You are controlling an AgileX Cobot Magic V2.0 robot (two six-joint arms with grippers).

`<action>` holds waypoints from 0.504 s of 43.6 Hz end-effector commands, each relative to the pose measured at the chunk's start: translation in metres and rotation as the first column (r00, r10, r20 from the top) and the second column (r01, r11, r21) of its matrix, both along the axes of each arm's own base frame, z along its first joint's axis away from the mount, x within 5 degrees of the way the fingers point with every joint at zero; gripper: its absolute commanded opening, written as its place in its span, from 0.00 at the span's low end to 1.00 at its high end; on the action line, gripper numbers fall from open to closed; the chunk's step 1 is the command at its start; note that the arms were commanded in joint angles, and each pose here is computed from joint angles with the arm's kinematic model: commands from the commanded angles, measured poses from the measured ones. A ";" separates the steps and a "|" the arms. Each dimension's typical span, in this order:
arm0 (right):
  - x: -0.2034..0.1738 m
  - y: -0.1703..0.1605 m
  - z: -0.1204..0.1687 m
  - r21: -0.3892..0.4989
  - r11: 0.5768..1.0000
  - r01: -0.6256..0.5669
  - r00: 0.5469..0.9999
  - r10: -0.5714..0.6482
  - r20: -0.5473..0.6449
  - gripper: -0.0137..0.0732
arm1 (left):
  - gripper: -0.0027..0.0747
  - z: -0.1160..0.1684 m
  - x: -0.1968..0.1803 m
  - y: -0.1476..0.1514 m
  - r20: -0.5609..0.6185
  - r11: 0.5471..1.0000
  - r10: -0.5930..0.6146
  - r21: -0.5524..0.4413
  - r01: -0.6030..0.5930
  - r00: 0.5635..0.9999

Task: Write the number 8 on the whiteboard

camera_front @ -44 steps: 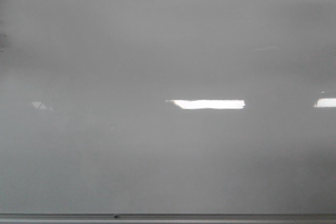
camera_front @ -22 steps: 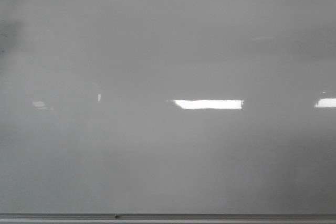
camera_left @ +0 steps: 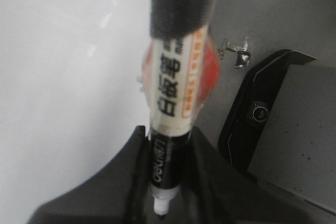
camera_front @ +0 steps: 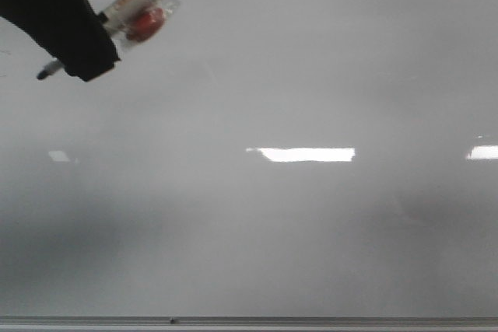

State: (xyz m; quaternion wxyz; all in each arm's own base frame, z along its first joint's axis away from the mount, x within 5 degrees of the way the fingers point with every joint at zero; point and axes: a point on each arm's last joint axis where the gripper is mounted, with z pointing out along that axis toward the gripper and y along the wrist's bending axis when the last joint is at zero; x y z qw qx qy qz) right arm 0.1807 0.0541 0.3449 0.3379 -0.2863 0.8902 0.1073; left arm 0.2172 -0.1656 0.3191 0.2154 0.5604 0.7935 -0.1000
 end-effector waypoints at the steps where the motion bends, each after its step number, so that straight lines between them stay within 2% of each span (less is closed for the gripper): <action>1: 0.001 0.018 0.011 0.015 0.987 -0.157 0.985 0.156 0.068 0.67 | 0.01 0.015 -0.012 -0.018 0.067 0.994 -0.096 -0.052 0.099 0.993; 8: -0.003 0.046 0.003 -0.018 0.930 -0.367 0.928 0.367 0.054 0.67 | 0.01 0.012 -0.030 -0.041 0.067 0.977 -0.206 -0.043 0.210 0.976; 13: -0.008 0.068 -0.002 -0.040 0.869 -0.494 0.867 0.496 0.057 0.67 | 0.01 0.012 -0.041 -0.051 0.069 0.964 -0.259 -0.045 0.263 0.963; 17: -0.011 0.088 -0.007 -0.034 0.831 -0.555 0.828 0.556 0.069 0.67 | 0.01 0.012 -0.049 -0.057 0.069 0.954 -0.294 -0.045 0.297 0.953; 22: -0.013 0.106 -0.010 -0.026 0.803 -0.595 0.799 0.595 0.089 0.67 | 0.01 0.012 -0.053 -0.061 0.075 0.946 -0.319 -0.041 0.322 0.945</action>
